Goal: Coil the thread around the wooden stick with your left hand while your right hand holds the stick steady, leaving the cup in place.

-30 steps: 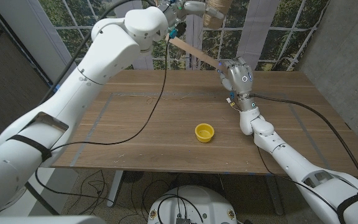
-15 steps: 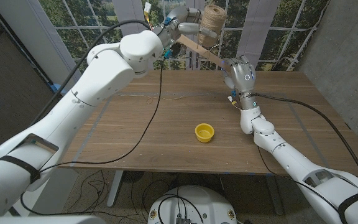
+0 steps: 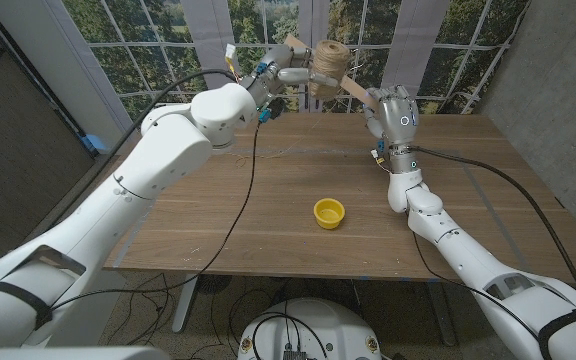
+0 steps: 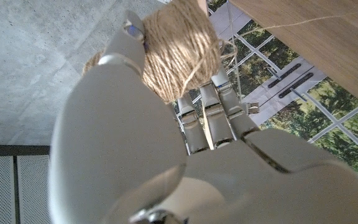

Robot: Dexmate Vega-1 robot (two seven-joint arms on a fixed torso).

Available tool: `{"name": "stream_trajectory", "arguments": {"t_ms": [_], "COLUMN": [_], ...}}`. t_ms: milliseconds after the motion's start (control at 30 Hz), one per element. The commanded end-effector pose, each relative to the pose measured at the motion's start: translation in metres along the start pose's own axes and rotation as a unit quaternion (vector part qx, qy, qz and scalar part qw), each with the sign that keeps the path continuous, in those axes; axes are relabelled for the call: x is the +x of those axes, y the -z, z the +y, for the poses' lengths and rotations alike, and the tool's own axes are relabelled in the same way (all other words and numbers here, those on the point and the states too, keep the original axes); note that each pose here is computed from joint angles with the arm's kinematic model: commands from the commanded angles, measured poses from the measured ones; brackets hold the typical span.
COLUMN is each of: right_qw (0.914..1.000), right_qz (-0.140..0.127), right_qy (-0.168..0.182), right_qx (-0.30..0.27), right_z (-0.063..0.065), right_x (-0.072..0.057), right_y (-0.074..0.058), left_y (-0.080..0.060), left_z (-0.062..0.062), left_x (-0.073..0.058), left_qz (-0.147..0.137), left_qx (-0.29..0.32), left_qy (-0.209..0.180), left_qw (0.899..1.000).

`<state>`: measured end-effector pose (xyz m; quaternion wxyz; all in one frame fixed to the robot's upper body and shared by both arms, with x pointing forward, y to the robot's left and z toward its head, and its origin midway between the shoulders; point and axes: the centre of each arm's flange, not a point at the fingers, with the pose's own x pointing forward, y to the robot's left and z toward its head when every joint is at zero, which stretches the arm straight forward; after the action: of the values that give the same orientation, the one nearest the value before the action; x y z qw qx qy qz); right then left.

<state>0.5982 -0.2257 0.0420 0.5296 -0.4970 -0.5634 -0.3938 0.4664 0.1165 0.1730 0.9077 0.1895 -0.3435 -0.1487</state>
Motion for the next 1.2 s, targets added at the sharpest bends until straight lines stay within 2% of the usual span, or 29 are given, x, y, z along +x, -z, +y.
{"name": "stream_trajectory", "arguments": {"t_ms": [33, 233, 333, 400, 533, 733, 767, 933, 1000, 1200], "right_qw": [0.9998, 0.9995, 0.9993, 0.9993, 0.9990, 0.9987, 0.9986, 0.9985, 0.9984, 0.9986], "right_qz": [0.019, 0.030, 0.035, 0.035, 0.042, 0.048, 0.050, 0.052, 0.053, 0.050], "right_qy": [0.006, 0.009, 0.010, 0.010, 0.012, 0.013, 0.014, 0.015, 0.015, 0.016], "right_qx": [0.000, 0.003, 0.006, 0.007, 0.009, 0.010, 0.009, 0.008, 0.008, 0.012], "right_z": [-0.001, -0.002, -0.001, -0.001, -0.001, -0.001, -0.001, -0.002, -0.002, -0.003], "right_x": [0.000, 0.001, 0.001, 0.001, 0.002, 0.002, 0.001, 0.001, 0.000, 0.000], "right_y": [0.007, 0.012, 0.013, 0.014, 0.016, 0.021, 0.021, 0.024, 0.025, 0.026], "left_y": [0.053, 0.087, 0.103, 0.107, 0.125, 0.140, 0.143, 0.155, 0.159, 0.166], "left_z": [0.001, 0.004, 0.009, 0.010, 0.019, 0.033, 0.035, 0.046, 0.049, 0.055], "left_x": [-0.009, -0.013, -0.017, -0.019, -0.026, -0.036, -0.040, -0.048, -0.053, -0.057], "left_qz": [0.037, 0.070, 0.078, 0.080, 0.101, 0.114, 0.117, 0.132, 0.136, 0.144], "left_qx": [-0.064, -0.107, -0.127, -0.137, -0.146, -0.157, -0.165, -0.171, -0.173, -0.182], "left_qy": [-0.017, -0.030, -0.059, -0.071, -0.099, -0.153, -0.171, -0.210, -0.240, -0.262], "left_qw": [0.997, 0.991, 0.987, 0.985, 0.979, 0.969, 0.964, 0.954, 0.946, 0.937]}}
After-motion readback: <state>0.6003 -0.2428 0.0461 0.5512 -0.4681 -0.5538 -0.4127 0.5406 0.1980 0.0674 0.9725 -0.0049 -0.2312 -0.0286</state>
